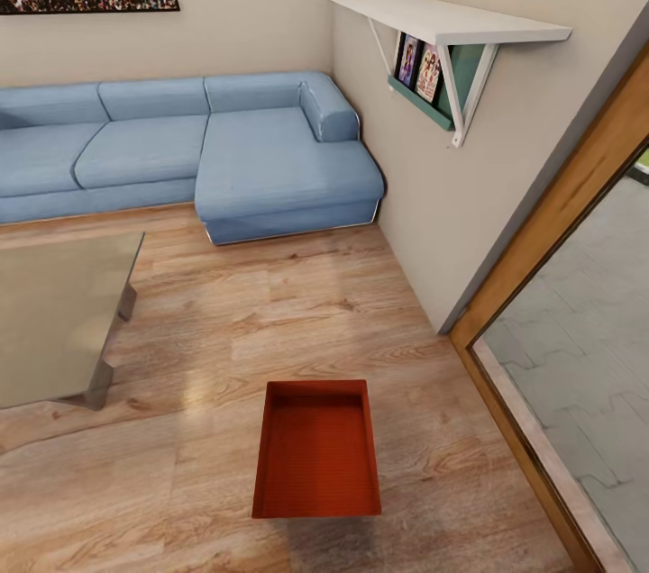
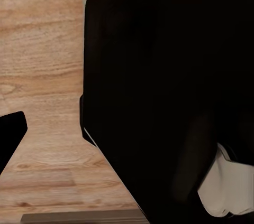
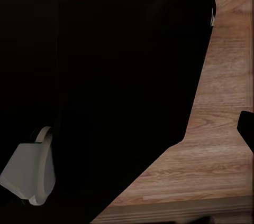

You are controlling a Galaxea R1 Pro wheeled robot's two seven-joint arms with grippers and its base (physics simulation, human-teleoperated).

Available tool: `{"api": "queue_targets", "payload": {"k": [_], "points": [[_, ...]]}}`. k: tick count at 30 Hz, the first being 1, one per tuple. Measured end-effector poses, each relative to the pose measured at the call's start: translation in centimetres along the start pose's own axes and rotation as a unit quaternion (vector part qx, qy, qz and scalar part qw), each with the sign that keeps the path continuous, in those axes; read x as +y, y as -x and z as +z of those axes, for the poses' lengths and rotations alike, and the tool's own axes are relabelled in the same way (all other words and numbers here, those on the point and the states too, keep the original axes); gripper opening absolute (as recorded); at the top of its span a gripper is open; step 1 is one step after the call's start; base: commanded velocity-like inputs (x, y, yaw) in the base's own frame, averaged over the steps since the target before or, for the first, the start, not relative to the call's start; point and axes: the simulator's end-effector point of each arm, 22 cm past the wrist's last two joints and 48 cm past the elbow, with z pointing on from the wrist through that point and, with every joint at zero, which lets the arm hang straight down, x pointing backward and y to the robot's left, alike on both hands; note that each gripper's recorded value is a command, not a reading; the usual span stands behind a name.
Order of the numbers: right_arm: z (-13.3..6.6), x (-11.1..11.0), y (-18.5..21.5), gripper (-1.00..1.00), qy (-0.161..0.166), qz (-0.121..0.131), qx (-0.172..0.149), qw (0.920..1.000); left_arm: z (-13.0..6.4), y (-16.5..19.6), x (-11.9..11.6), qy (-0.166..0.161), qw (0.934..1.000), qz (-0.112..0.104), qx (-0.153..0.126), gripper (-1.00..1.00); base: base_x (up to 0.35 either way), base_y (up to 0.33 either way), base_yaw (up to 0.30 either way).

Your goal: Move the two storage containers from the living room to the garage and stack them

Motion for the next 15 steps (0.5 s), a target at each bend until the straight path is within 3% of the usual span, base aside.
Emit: {"api": "queue_targets", "payload": {"k": [5,9,15], "points": [[0.1,-0.9,0.2,1.0,-0.007,0.002,-0.003,1.0,0.0,0.5,-0.1,0.0,1.0,0.001,-0.008,1.0,0.0,0.0,0.0],[0.2,-1.1,1.1,1.0,-0.007,0.001,-0.012,0.9999,-0.1,2.5,0.6,0.004,0.9996,0.003,-0.029,1.0,0.0,0.0,0.0],[-0.9,-0.5,10.8,1.0,0.009,0.017,-0.102,0.9946,-1.5,12.0,0.4,-0.004,0.9933,0.009,-0.116,1.0,0.0,0.0,0.0]]}}
